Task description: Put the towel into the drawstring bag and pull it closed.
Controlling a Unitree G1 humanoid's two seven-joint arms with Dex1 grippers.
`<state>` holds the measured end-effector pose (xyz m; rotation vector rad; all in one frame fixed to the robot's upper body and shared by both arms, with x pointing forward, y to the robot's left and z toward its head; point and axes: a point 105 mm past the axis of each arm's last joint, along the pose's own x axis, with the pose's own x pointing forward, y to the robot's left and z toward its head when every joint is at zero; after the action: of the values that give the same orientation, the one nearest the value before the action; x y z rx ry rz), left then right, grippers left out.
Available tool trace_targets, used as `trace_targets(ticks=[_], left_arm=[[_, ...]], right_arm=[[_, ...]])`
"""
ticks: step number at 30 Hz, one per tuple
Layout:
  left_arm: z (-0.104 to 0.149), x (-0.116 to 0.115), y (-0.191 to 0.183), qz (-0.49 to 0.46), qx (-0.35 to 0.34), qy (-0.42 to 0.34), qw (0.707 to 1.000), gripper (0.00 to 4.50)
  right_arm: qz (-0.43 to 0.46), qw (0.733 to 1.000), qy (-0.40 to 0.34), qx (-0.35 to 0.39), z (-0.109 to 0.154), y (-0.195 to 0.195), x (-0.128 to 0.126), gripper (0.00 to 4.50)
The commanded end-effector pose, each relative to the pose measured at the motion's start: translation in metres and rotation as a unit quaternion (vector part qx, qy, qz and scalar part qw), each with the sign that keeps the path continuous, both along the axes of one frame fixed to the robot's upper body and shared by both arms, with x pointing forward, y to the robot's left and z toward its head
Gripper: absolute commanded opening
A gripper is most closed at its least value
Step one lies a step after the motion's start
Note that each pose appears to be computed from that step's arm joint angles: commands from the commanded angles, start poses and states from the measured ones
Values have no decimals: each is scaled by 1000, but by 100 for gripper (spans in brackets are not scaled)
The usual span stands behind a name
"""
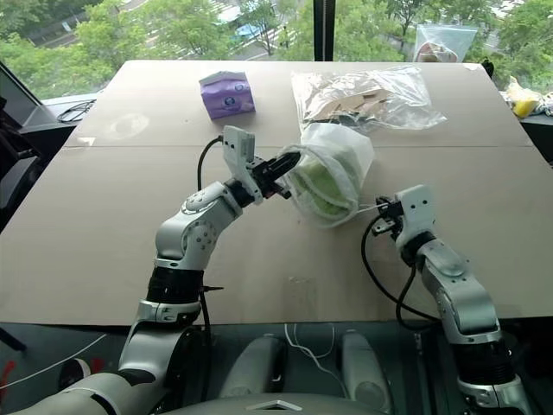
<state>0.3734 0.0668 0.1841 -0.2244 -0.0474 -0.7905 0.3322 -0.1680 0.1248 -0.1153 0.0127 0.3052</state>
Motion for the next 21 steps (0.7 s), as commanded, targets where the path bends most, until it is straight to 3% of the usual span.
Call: trace_targets(ticks=[1,2,6,7,12,21], left_arm=[[15,-1,2,-1,-24,-20,1000,0],[17,-3,2,-10,-35,-22,999,0],[15,-9,4,-20,-18,-27,999,104],[14,-9,8,-12,-11,-27,999,169],[11,-18,34,3,-5,-24,1000,400],[-14,-44,73,-16,17,19,1000,400]], right_arm=[[-33,995,-92,4,45,-8,7,2],[-36,995,-96,3,48,-8,9,2],[-34,995,-98,4,48,-5,11,0],[-33,995,-98,3,48,-4,11,0],[-32,995,-99,0,48,-4,11,0],[-29,995,-96,-6,48,-4,16,0]])
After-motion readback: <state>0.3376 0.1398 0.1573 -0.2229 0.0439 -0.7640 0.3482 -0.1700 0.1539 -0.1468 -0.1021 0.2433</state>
